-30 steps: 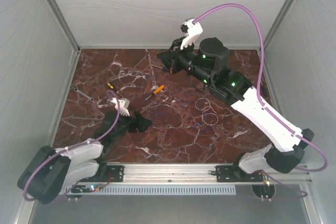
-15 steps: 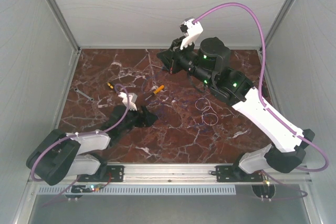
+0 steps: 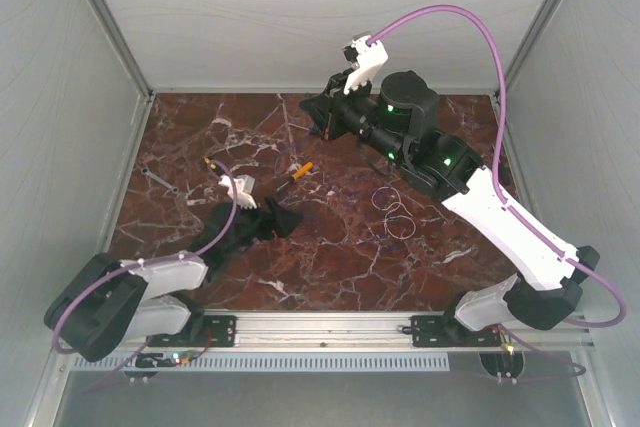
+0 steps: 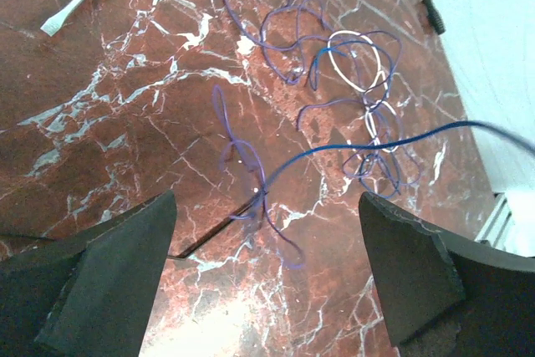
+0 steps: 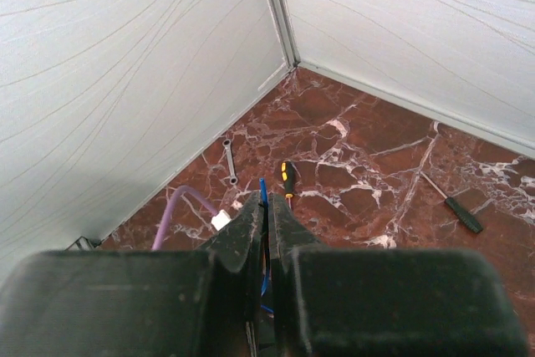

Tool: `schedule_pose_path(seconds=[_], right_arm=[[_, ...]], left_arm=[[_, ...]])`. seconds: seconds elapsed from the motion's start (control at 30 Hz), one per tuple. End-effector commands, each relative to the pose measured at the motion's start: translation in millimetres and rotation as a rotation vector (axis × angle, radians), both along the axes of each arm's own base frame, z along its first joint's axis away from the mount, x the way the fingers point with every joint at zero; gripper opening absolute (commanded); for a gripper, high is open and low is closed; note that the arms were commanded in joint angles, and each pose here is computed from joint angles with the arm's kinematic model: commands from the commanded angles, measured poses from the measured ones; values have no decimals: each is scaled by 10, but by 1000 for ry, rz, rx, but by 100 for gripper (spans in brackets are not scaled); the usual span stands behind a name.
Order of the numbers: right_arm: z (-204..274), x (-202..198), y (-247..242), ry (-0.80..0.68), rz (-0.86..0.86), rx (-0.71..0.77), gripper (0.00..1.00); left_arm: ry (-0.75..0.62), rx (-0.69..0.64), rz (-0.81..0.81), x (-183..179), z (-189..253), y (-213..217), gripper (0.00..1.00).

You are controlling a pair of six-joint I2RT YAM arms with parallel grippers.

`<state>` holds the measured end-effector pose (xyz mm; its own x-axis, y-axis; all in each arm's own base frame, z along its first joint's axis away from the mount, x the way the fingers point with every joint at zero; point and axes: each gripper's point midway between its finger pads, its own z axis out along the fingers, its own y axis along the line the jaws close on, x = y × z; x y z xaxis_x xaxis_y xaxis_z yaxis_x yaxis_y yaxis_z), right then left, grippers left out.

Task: Zip-tie the wires
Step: Untie the cable at the center of the board.

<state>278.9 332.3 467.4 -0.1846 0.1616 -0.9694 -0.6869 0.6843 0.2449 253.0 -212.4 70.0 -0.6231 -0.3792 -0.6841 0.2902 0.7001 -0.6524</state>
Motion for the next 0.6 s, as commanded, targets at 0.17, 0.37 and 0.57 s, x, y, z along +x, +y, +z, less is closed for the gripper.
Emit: schedule_pose_path(seconds=[0.17, 0.37, 0.57], right_arm=[[94, -12, -47, -32, -19, 17, 0], [102, -1, -38, -32, -22, 18, 0], [89, 6, -59, -31, -32, 16, 0]], left_arm=[[-74, -47, 67, 87, 261, 43, 88], [-13, -28, 57, 83, 60, -23, 83], [-10, -37, 18, 98, 28, -170, 65]])
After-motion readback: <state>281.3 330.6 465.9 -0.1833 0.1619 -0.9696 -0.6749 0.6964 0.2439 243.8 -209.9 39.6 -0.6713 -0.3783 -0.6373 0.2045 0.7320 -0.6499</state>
